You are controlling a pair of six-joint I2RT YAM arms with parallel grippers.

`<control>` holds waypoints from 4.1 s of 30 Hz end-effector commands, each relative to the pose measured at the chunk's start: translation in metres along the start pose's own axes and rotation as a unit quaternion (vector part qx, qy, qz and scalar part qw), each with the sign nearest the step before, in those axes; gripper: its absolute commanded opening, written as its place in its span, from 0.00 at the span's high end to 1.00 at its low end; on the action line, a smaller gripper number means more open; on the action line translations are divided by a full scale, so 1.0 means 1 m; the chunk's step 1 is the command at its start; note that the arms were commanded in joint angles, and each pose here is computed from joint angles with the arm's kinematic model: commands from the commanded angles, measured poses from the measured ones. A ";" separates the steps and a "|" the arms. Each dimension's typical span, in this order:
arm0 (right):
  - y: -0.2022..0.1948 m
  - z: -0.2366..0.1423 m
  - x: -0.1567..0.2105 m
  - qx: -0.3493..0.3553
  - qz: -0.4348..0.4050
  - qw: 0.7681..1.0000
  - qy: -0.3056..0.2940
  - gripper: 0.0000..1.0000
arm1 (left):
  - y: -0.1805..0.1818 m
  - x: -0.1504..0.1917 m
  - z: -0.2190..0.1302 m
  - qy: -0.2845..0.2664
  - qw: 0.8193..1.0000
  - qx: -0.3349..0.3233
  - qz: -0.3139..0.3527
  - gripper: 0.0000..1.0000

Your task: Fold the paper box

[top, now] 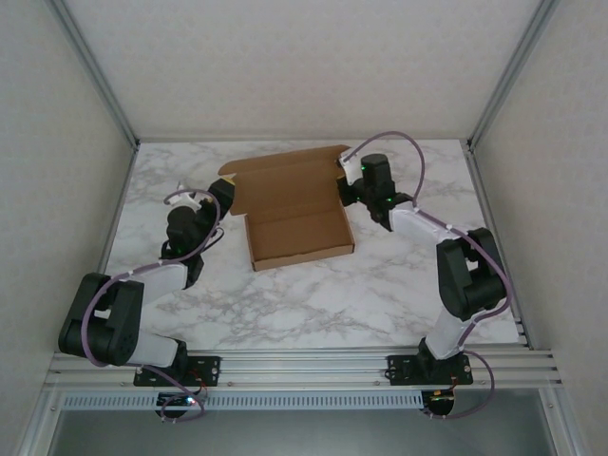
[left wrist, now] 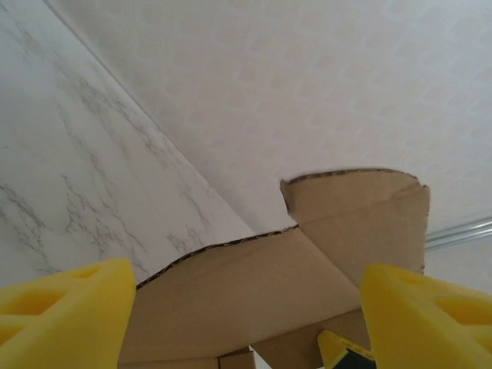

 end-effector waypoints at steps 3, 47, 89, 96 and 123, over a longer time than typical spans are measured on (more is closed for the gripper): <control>-0.003 0.001 -0.017 0.082 0.078 0.994 0.006 1.00 | -0.016 0.017 -0.005 0.019 0.999 0.032 -0.008 0.23; -0.004 -0.035 0.021 -0.144 -0.027 0.988 -0.047 1.00 | 0.029 0.007 0.074 0.212 0.757 0.093 0.611 0.19; 0.005 -0.030 -0.040 0.151 0.172 0.973 -0.032 1.00 | -0.035 0.052 0.040 0.035 0.883 -0.053 0.466 1.00; 0.013 -0.035 -0.040 0.153 0.196 0.968 -0.040 1.00 | -0.039 0.044 0.034 0.004 0.904 -0.080 0.419 1.00; 0.054 -0.053 -0.038 0.072 0.178 0.979 -0.063 1.00 | -0.039 0.045 0.000 -0.041 0.931 -0.081 0.353 1.00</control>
Point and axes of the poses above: each hand's point on the last joint's axis, 136 mm out from that joint toward the fingers, its own z axis out along the fingers, its own y axis along the line the jaws close on, x = y × z, the point moved 2 cm from there along -z, back along the fingers, and after that the axes turned 10 degrees about -z, right-handed, at the moved point
